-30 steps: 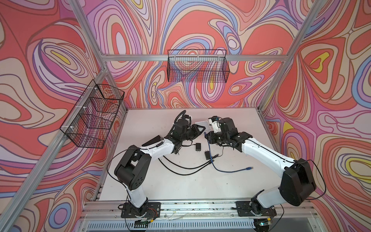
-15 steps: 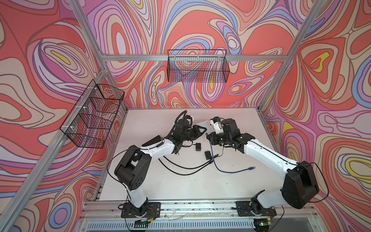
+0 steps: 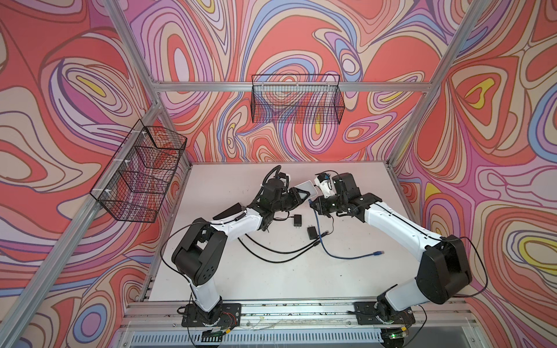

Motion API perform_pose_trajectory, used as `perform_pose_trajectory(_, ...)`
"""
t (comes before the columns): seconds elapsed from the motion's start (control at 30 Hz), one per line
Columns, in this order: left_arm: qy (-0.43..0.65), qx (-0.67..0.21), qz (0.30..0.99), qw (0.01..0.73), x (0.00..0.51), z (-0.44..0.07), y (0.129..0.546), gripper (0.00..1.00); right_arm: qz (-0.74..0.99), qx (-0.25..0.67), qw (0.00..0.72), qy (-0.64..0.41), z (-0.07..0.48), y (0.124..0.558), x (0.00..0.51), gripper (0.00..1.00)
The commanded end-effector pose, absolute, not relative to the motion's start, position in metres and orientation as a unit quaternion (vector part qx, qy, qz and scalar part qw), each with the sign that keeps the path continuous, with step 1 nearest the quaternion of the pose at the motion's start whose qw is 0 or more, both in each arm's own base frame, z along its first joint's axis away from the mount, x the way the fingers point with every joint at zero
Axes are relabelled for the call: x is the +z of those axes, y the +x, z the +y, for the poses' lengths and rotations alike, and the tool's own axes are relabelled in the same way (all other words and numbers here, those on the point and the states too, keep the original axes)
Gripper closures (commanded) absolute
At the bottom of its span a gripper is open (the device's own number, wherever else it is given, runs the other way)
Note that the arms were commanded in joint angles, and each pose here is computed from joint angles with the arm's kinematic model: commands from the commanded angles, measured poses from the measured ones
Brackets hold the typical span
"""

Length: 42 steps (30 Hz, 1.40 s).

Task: Insert the plug into the switch port
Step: 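Push the ethernet plug into the router's port with the right gripper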

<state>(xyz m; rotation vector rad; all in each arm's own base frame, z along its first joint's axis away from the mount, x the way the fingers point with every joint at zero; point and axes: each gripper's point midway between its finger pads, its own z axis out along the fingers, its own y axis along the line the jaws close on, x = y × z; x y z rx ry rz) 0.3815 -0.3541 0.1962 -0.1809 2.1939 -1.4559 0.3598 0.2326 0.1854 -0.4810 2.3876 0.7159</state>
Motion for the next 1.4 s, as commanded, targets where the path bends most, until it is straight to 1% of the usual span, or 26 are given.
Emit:
perform_pose_trajectory(0.0, 0.059, -0.566, 0.822, 0.024, 0.170, -0.398, 0.263, 1.00, 0.770, 0.296, 0.497, -0.270, 0.262, 0.409, 0.304, 1.00)
perform_pose_trajectory(0.07, 0.060, -0.567, 0.821, 0.018, 0.169, -0.399, 0.262, 1.00, 0.765, 0.302, 0.495, -0.281, 0.267, 0.410, 0.307, 1.00)
perform_pose_trajectory(0.2, 0.057, -0.566, 0.822, 0.013, 0.164, -0.399, 0.260, 1.00, 0.730, 0.322, 0.542, -0.264, 0.267, 0.410, 0.329, 1.00)
perform_pose_trajectory(0.4, 0.054, -0.563, 0.825, 0.009, 0.160, -0.402, 0.258, 1.00, 0.709, 0.333, 0.577, -0.233, 0.262, 0.412, 0.349, 1.00)
perform_pose_trajectory(0.6, 0.060, -0.560, 0.827, -0.007, 0.150, -0.409, 0.250, 1.00, 0.701, 0.314, 0.604, -0.214, 0.250, 0.412, 0.367, 1.00)
perform_pose_trajectory(0.83, 0.072, -0.562, 0.823, -0.032, 0.142, -0.418, 0.235, 1.00, 0.700, 0.304, 0.615, -0.199, 0.244, 0.413, 0.367, 1.00)
perform_pose_trajectory(1.0, 0.079, -0.551, 0.829, -0.051, 0.133, -0.414, 0.221, 1.00, 0.709, 0.283, 0.614, -0.199, 0.236, 0.415, 0.361, 1.00)
perform_pose_trajectory(1.13, 0.076, -0.551, 0.829, -0.053, 0.129, -0.416, 0.226, 1.00, 0.722, 0.287, 0.595, -0.208, 0.240, 0.416, 0.351, 1.00)
perform_pose_trajectory(1.27, 0.075, -0.557, 0.826, -0.043, 0.138, -0.424, 0.239, 1.00, 0.740, 0.275, 0.578, -0.207, 0.236, 0.413, 0.333, 1.00)
perform_pose_trajectory(1.37, 0.073, -0.558, 0.826, -0.033, 0.145, -0.428, 0.252, 1.00, 0.755, 0.262, 0.565, -0.207, 0.232, 0.410, 0.320, 0.97)
